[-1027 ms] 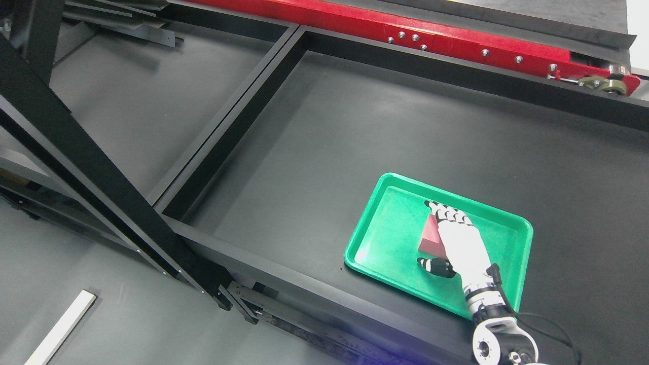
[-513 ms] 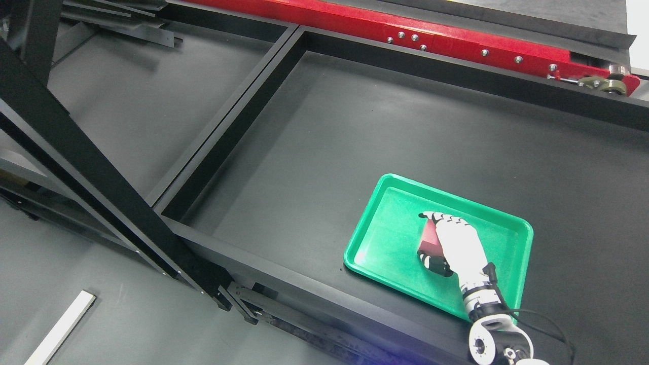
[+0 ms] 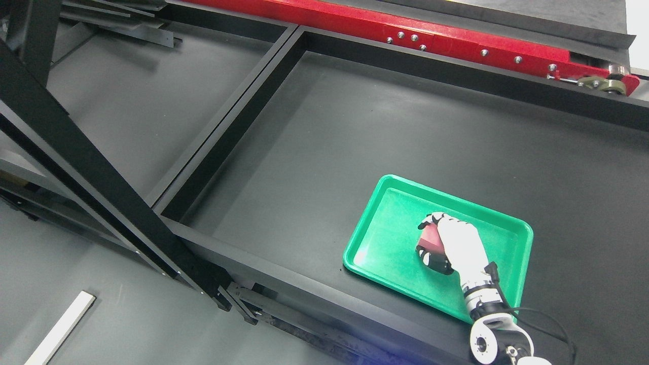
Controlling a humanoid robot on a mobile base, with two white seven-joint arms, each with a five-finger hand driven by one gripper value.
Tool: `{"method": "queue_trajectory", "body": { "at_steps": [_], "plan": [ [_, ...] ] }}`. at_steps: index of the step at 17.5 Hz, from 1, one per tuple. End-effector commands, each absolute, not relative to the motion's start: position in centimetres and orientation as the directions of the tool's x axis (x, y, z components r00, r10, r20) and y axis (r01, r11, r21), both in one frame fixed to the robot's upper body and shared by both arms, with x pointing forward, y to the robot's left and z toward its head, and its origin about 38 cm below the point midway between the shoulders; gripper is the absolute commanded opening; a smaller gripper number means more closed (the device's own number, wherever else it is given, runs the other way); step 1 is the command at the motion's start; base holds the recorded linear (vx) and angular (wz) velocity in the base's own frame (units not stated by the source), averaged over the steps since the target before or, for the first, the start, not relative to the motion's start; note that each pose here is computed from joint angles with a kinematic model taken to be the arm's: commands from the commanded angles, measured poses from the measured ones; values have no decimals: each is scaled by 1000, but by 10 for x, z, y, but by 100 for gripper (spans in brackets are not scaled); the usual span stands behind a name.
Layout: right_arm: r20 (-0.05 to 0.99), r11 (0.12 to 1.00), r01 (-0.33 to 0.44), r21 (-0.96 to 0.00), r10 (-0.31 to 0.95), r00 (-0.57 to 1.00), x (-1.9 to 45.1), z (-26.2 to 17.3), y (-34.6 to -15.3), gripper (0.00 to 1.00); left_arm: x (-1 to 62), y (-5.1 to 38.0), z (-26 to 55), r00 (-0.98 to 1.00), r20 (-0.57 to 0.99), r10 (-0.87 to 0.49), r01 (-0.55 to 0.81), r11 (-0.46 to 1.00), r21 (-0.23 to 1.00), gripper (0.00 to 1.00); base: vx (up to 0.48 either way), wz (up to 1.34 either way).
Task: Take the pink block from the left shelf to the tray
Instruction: 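Close the right hand around the pink cube and lift it, then carry the held pink cube while turning toward the blue tray table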
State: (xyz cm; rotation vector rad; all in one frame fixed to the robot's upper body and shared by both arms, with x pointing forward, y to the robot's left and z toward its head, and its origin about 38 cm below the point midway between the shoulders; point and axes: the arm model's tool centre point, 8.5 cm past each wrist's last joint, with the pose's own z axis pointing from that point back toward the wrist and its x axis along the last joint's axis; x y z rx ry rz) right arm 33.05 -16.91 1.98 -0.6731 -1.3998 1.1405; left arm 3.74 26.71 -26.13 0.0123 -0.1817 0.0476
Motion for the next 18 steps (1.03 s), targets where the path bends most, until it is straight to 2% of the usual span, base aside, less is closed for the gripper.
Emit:
{"method": "queue_trajectory", "body": {
  "at_steps": [1, 6, 8, 11, 18],
  "plan": [
    [473, 484, 18, -875, 862, -183, 337, 44, -204, 2, 31, 278, -261, 984, 173, 42, -48, 999, 27, 100, 0, 0],
    [495, 539, 288, -792, 842, -214, 339, 90, -228, 2, 31, 278, -261, 984, 173, 42, -48, 999, 27, 100, -1, 4],
    [506, 554, 338, -761, 833, -226, 336, 96, -237, 2, 31, 278, -261, 984, 173, 42, -48, 999, 27, 100, 0, 0],
    [524, 573, 355, -739, 820, -232, 333, 98, -243, 2, 31, 278, -261, 984, 173, 42, -48, 999, 27, 100, 0, 29],
    [542, 587, 354, -728, 809, -228, 331, 97, -245, 2, 31, 278, -261, 984, 173, 42, -48, 999, 27, 100, -52, 118]
  ]
}}
